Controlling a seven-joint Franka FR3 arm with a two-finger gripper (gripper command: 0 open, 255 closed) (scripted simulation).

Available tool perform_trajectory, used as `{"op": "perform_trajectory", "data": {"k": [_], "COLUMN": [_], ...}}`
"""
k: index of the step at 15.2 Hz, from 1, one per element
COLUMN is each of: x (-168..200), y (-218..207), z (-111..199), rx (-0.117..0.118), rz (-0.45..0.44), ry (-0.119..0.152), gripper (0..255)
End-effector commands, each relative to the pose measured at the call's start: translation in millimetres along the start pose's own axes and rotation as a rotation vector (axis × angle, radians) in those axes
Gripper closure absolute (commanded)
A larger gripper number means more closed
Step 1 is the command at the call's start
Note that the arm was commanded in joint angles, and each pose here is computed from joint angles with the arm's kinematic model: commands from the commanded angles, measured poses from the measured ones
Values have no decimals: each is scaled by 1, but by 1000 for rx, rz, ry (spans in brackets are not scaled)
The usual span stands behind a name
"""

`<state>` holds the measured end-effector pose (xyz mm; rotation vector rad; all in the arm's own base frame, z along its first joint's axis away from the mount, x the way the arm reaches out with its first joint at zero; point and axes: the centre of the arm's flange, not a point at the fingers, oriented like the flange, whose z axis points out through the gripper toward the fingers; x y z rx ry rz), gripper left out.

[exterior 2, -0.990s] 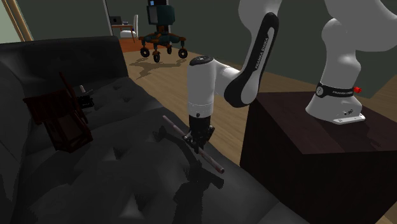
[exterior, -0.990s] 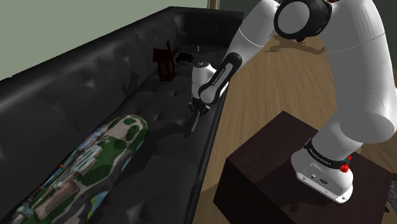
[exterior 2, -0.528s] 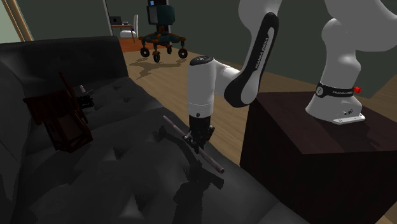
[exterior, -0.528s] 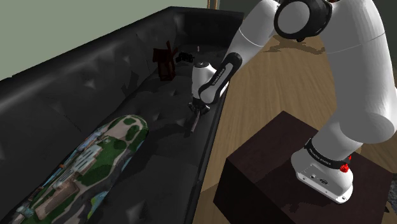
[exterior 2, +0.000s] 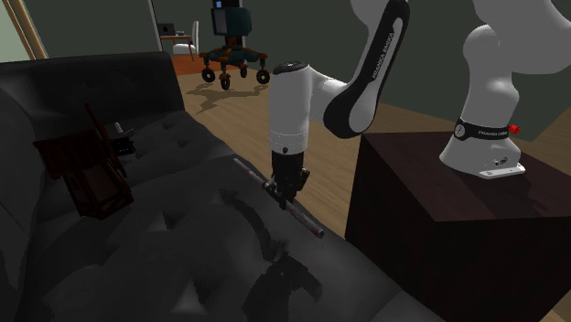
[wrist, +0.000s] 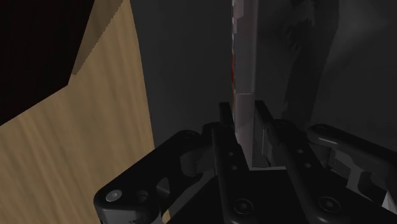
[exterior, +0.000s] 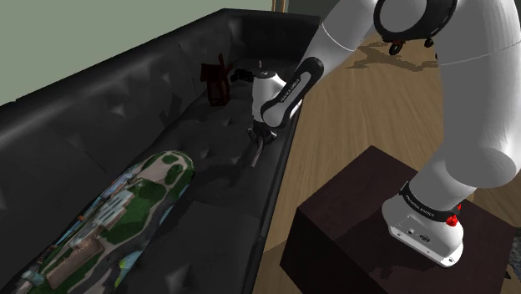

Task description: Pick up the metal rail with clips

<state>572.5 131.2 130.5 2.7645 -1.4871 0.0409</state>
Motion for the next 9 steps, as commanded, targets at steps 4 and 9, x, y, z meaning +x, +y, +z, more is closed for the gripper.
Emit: {"op": "perform_trajectory", "data": {"k": [4, 9], "x": [0, 0], "y": [-1, -1], "z": [-26, -43], "rx": [0, 0], "rz": [0, 0], "ry": [0, 0], "gripper": [255, 255]}}
